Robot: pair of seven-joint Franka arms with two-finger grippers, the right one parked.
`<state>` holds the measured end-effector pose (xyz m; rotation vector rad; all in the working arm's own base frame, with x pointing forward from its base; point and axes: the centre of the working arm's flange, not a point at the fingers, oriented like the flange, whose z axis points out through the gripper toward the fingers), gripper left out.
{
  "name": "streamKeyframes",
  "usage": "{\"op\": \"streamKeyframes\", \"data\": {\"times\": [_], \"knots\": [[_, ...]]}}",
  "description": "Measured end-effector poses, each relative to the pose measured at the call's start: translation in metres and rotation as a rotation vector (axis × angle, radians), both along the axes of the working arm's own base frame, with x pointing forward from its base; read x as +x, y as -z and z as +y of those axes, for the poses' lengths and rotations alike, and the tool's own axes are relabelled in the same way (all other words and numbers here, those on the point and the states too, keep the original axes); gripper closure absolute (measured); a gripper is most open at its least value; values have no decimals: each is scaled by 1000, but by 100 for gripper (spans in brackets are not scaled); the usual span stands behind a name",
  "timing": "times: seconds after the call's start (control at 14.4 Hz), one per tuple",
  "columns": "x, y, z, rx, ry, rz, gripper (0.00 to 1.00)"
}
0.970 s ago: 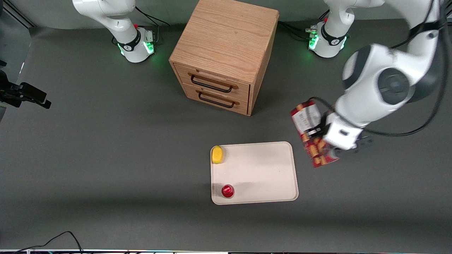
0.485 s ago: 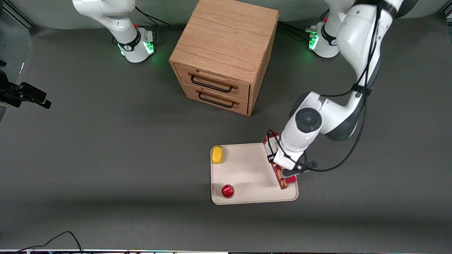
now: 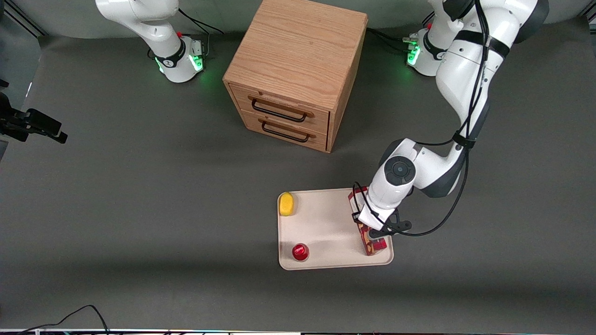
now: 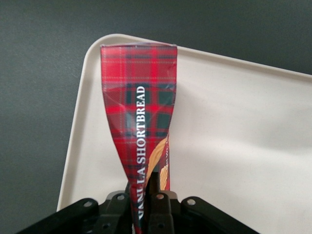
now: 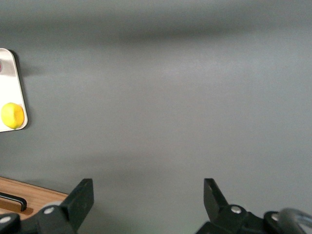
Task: Place red cookie box on tray
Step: 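Lower the box onto the tray and open the left gripper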
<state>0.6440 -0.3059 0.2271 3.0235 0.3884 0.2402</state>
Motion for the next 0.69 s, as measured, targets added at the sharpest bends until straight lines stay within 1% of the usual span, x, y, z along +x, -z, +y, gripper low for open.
{"op": "streamKeyframes", "data": {"times": [0.07, 0.14, 0.21, 0.42, 0.49, 0.55, 0.69], "knots": [[0, 0, 0, -1, -4, -1, 88], [1, 0, 1, -2, -7, -3, 83], [1, 1, 2, -1, -11, -3, 71], [1, 2, 5, -1, -36, -1, 42], [2, 0, 5, -2, -44, -2, 30], [2, -3, 5, 2, -50, 1, 20], [3, -17, 6, 27, -59, 22, 1]]}}
